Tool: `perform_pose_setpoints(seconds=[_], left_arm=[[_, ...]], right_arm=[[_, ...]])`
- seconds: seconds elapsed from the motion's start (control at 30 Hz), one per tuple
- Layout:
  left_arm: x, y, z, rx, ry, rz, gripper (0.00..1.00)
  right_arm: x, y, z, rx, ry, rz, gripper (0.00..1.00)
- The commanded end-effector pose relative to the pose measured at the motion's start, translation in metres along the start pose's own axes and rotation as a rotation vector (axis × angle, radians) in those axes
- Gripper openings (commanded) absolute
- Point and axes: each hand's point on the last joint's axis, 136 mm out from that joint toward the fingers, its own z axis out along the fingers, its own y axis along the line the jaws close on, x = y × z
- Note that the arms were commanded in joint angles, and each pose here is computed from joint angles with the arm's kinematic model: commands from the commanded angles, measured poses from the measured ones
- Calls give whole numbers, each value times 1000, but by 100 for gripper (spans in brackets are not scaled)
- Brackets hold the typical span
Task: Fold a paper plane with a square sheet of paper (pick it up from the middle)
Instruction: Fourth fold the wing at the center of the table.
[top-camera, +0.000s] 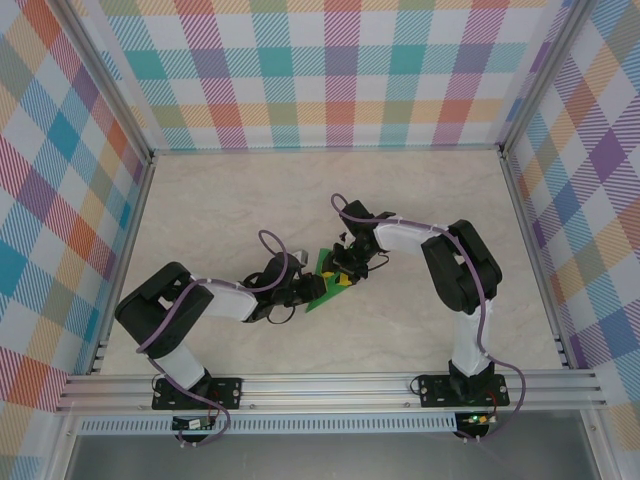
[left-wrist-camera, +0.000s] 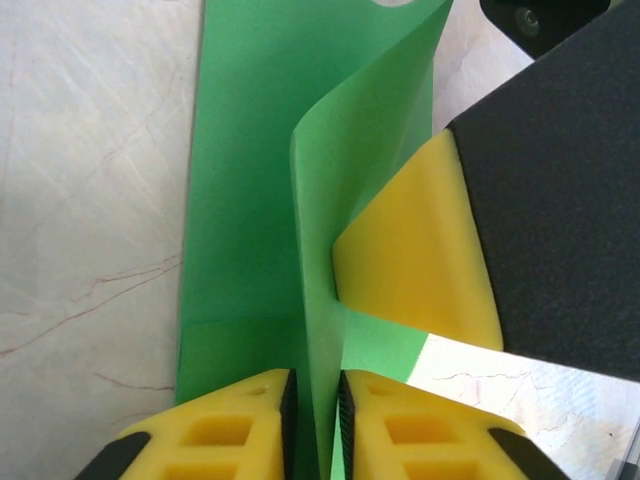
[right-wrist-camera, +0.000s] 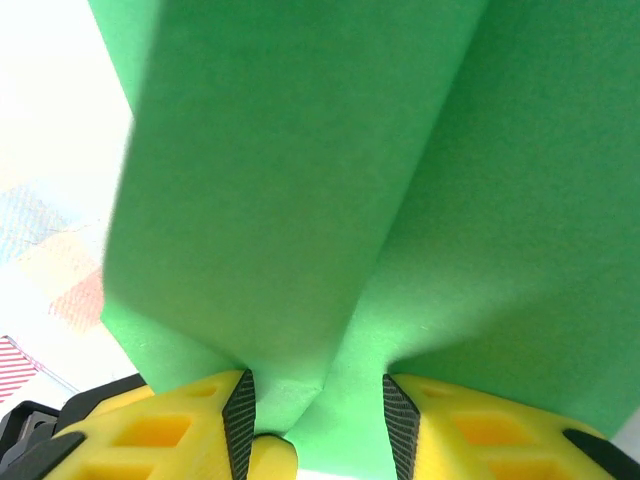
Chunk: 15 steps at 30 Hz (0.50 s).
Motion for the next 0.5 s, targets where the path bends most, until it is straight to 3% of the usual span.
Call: perform_pose_setpoints(seconds=[0.0,0.23,0.47], left_arm=[[-9,-8,1,29,-16,32,16],[-10,-4,-2,24,-14,30,17],[-12,-8,-22,15,-28,32,29]], right_arm=[[7,-44,15,142,19,77,42],[6,-47,15,155,16,80,42],[6,-58,15,202,10,104,42]])
